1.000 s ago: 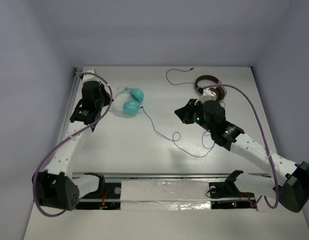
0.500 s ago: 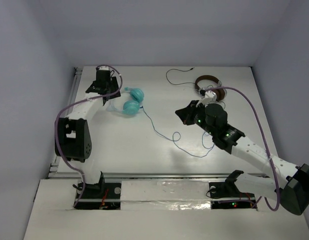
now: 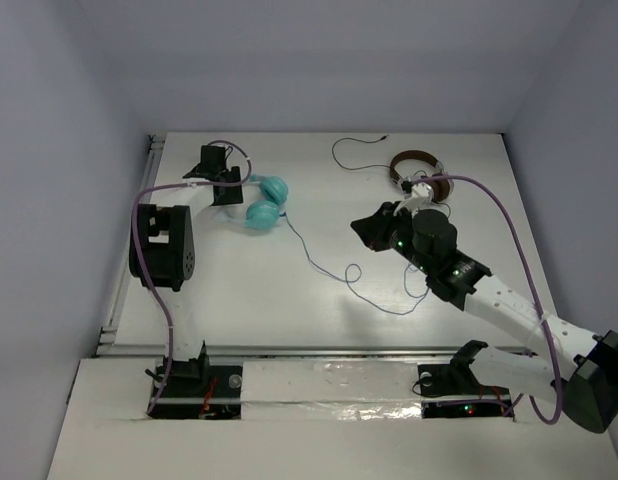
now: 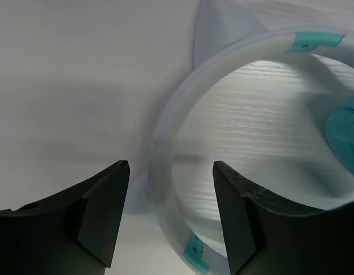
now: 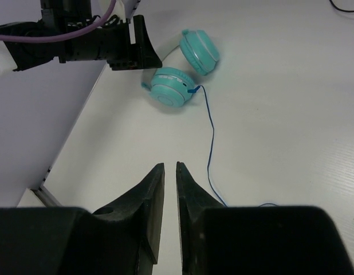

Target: Wrap the headphones

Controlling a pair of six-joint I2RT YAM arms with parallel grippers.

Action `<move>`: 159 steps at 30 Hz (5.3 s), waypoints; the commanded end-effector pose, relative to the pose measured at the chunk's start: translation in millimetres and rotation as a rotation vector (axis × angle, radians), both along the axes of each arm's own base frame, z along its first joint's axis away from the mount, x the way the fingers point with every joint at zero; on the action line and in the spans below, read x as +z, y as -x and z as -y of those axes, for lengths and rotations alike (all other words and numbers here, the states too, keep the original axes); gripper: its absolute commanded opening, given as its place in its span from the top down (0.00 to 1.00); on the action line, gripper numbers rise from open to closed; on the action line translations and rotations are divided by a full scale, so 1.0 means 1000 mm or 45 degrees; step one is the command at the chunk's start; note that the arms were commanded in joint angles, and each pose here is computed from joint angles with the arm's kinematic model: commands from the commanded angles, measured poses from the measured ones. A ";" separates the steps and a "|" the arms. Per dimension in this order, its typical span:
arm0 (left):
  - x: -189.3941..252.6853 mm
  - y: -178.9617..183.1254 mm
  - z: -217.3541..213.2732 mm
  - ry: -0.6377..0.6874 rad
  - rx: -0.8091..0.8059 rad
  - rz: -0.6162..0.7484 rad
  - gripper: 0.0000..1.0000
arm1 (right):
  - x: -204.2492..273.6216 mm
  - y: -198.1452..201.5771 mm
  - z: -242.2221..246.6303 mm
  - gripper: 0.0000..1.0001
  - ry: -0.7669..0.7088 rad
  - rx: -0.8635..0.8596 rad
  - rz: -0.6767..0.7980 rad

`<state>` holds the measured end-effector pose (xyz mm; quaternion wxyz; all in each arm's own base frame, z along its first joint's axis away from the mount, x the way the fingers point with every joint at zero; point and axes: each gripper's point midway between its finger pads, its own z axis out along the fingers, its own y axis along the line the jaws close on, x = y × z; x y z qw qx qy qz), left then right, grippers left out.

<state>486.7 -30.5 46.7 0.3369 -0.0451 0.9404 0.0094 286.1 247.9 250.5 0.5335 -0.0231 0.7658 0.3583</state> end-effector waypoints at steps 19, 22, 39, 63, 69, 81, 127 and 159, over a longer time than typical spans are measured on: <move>-0.027 -0.027 0.006 0.042 -0.041 -0.001 0.72 | 0.004 -0.009 -0.006 0.77 -0.013 -0.006 0.058; -0.029 -0.026 0.006 0.052 -0.034 -0.003 0.98 | 0.000 -0.013 -0.001 0.77 0.007 -0.051 0.049; 0.180 0.007 0.061 0.484 -0.162 0.332 1.00 | -0.010 -0.002 -0.040 0.17 0.058 0.252 0.089; 0.373 0.080 0.089 0.765 -0.359 0.795 1.00 | -0.049 -0.030 -0.051 0.30 0.026 0.269 0.041; 0.409 0.092 0.094 0.820 -0.401 0.884 1.00 | -0.060 -0.040 -0.054 0.30 0.041 0.274 0.055; 0.440 0.097 0.095 0.850 -0.410 0.957 1.00 | -0.093 -0.066 -0.041 0.31 0.025 0.228 -0.017; 0.353 0.024 0.056 0.867 -0.046 0.834 1.00 | -0.134 -0.024 -0.073 1.00 0.117 0.289 -0.390; 0.156 0.084 0.117 0.689 0.097 0.599 1.00 | -0.004 0.064 -0.078 1.00 1.011 0.262 -0.049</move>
